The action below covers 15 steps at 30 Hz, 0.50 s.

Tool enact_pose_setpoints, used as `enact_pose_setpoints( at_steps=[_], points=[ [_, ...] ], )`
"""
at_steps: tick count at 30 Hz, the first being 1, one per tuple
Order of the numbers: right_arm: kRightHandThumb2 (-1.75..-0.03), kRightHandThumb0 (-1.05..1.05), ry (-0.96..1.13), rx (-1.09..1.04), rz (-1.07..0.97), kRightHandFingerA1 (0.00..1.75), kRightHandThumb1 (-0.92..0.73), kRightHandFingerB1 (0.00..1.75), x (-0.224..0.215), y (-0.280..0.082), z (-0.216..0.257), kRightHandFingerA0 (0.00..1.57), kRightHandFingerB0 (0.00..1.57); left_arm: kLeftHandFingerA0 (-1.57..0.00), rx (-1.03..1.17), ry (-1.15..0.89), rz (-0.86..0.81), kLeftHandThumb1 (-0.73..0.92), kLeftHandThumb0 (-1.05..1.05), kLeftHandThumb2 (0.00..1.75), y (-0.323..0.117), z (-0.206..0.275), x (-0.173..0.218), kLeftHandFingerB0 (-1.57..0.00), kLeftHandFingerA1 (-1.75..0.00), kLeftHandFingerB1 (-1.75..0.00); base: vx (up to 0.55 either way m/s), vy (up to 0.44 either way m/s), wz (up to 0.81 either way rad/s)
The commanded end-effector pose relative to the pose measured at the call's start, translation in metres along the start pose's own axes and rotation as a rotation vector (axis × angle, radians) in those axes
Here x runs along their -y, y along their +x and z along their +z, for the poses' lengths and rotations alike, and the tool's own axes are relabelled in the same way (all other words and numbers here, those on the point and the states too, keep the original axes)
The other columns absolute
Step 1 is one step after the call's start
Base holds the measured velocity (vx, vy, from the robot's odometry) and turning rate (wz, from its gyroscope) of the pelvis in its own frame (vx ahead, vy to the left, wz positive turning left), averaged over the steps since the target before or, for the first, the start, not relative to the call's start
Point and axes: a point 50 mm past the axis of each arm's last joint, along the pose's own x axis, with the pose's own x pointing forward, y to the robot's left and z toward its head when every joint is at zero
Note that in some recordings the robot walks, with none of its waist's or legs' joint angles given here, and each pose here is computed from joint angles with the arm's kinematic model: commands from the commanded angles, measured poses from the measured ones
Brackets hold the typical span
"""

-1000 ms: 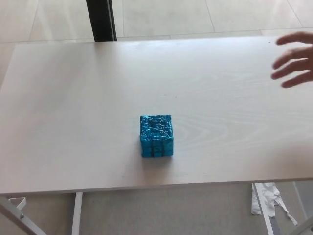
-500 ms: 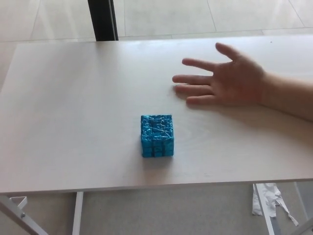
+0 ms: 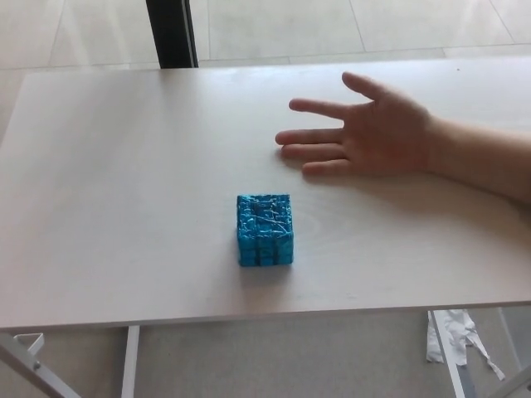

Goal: The robot uses its right hand to pick up a cube kept in the middle of the desk infront of it and hands it to a person

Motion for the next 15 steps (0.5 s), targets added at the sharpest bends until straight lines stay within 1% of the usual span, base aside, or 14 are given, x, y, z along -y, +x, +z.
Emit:
enact_pose_setpoints(
  at_steps=[1, 2, 3, 4, 5, 6, 7, 8, 10, 11, 12, 13, 14, 15],
  points=[
    [-0.84, -0.72, -0.089, 0.423, 0.484, 0.55, -0.46, 0.45, -0.131, 0.009, 0.128, 0.20, 0.16, -0.85, -0.017, 0.108, -0.023, 0.52, -0.73, 0.94, -0.001, -0.006, 0.000, -0.49, -0.77, -0.56, 0.00, 0.000, 0.00],
    [-0.59, -0.72, -0.097, 0.434, 0.542, 0.49, -0.59, 0.32, -0.149, 0.007, 0.129, 0.21, 0.23, -0.87, -0.027, 0.104, -0.018, 0.52, -0.72, 0.94, -0.001, -0.007, 0.002, -0.48, -0.75, -0.55, 0.00, 0.000, 0.00],
    [-0.59, -0.72, -0.098, 0.433, 0.547, 0.49, -0.59, 0.32, -0.151, 0.006, 0.129, 0.21, 0.23, -0.87, -0.027, 0.105, -0.017, 0.52, -0.72, 0.94, -0.001, -0.006, 0.002, -0.48, -0.75, -0.55, 0.00, 0.000, 0.00],
    [-0.76, -0.84, -0.153, 0.441, 0.600, 0.54, -0.50, 0.41, -0.167, 0.005, 0.130, 0.17, 0.19, -0.90, -0.031, 0.095, -0.020, 0.62, -0.68, 0.60, -0.001, -0.007, 0.002, -0.57, -0.67, -0.43, 0.00, 0.000, 0.00],
    [-0.76, -0.84, -0.160, 0.441, 0.605, 0.54, -0.50, 0.41, -0.169, 0.004, 0.130, 0.17, 0.19, -0.90, -0.031, 0.095, -0.021, 0.62, -0.68, 0.60, -0.001, -0.007, 0.002, -0.57, -0.67, -0.43, 0.00, 0.000, 0.00],
    [-0.60, -0.80, -0.195, 0.434, 0.657, 0.54, -0.63, 0.36, -0.184, 0.002, 0.126, 0.19, 0.22, -0.86, -0.028, 0.111, -0.022, 0.62, -0.69, 0.59, -0.001, -0.006, 0.001, -0.58, -0.69, -0.43, 0.00, 0.000, 0.00],
    [-0.60, -0.81, -0.221, 0.428, 0.679, 0.55, -0.62, 0.37, -0.191, 0.000, 0.125, 0.20, 0.22, -0.87, -0.021, 0.126, -0.025, 0.63, -0.70, 0.60, -0.001, -0.005, 0.001, -0.60, -0.69, -0.44, 0.00, 0.000, 0.00],
    [-0.60, -0.79, -0.233, 0.410, 0.717, 0.57, -0.61, 0.36, -0.200, -0.001, 0.122, 0.19, 0.22, -0.85, -0.019, 0.129, -0.026, 0.63, -0.68, 0.60, -0.001, -0.005, 0.001, -0.57, -0.69, -0.43, 0.00, 0.000, 0.00],
    [-0.60, -0.79, -0.239, 0.384, 0.762, 0.57, -0.61, 0.36, -0.209, -0.003, 0.119, 0.19, 0.22, -0.85, -0.018, 0.126, -0.026, 0.63, -0.68, 0.60, -0.001, -0.004, 0.002, -0.57, -0.69, -0.43, 0.00, 0.000, 0.00],
    [-0.60, -0.80, -0.256, 0.385, 0.779, 0.55, -0.62, 0.36, -0.213, -0.004, 0.116, 0.20, 0.23, -0.82, -0.020, 0.131, -0.025, 0.64, -0.68, 0.60, -0.001, -0.005, 0.001, -0.54, -0.67, -0.41, 0.00, 0.000, 0.00],
    [-0.60, -0.81, -0.284, 0.374, 0.811, 0.56, -0.61, 0.34, -0.223, -0.006, 0.110, 0.26, 0.27, -0.85, -0.020, 0.136, -0.025, 0.63, -0.69, 0.60, -0.001, -0.004, 0.001, -0.54, -0.72, -0.43, 0.00, 0.000, 0.00],
    [-0.60, -0.81, -0.317, 0.357, 0.849, 0.56, -0.61, 0.34, -0.234, -0.009, 0.103, 0.26, 0.27, -0.85, -0.020, 0.139, -0.026, 0.63, -0.69, 0.60, -0.001, -0.004, 0.001, -0.54, -0.72, -0.43, 0.00, 0.000, 0.00],
    [-0.59, -0.80, -0.324, 0.342, 0.863, 0.53, -0.61, 0.32, -0.237, -0.010, 0.101, 0.25, 0.26, -0.84, -0.019, 0.143, -0.027, 0.53, -0.73, 0.95, -0.001, -0.004, 0.002, -0.46, -0.79, -0.56, 0.00, 0.000, 0.00],
    [-0.59, -0.78, -0.342, 0.319, 0.888, 0.50, -0.61, 0.31, -0.241, -0.011, 0.097, 0.24, 0.27, -0.82, -0.013, 0.153, -0.032, 0.64, -0.70, 0.60, -0.001, -0.003, 0.002, -0.54, -0.73, -0.42, 0.00, 0.000, 0.00]
  ],
)
